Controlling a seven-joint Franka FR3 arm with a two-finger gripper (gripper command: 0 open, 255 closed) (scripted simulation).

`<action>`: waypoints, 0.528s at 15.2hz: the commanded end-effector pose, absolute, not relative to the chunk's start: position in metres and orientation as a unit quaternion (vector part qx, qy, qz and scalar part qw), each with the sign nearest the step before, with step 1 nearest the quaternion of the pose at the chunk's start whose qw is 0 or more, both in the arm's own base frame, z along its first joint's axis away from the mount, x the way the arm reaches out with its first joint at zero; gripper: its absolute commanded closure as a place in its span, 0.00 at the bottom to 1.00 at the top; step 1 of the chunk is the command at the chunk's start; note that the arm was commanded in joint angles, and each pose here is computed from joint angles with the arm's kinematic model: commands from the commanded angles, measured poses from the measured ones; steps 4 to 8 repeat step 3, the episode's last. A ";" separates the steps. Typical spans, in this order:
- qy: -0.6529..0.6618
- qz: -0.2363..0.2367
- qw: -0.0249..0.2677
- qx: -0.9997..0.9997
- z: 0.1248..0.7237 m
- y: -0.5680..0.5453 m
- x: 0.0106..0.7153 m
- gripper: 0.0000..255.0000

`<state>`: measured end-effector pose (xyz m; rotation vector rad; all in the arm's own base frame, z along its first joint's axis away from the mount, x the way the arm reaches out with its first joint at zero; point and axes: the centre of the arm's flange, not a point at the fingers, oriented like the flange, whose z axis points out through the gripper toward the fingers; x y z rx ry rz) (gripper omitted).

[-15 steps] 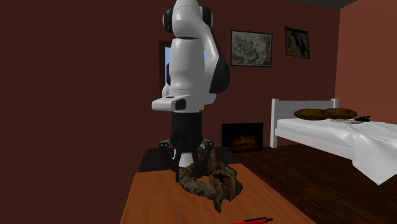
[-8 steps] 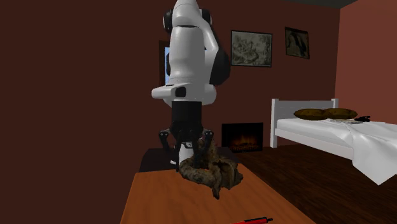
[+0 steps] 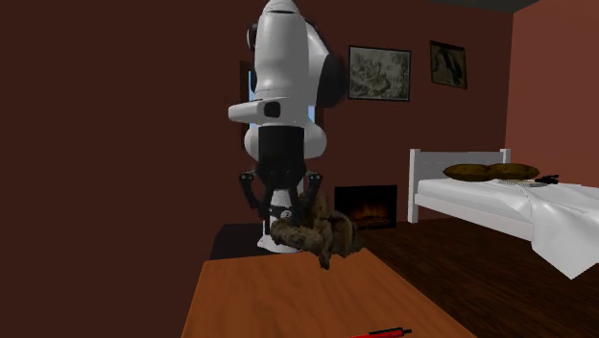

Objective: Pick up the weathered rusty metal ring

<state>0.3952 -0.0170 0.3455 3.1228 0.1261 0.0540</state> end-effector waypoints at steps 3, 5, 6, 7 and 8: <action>0.040 0.017 0.008 0.999 0.358 -0.017 0.397 1.00; 0.040 0.017 0.008 0.999 0.358 -0.017 0.397 1.00; 0.040 0.017 0.008 0.999 0.358 -0.017 0.397 1.00; 0.040 0.017 0.008 0.999 0.358 -0.017 0.397 1.00; 0.040 0.017 0.008 0.999 0.358 -0.017 0.397 1.00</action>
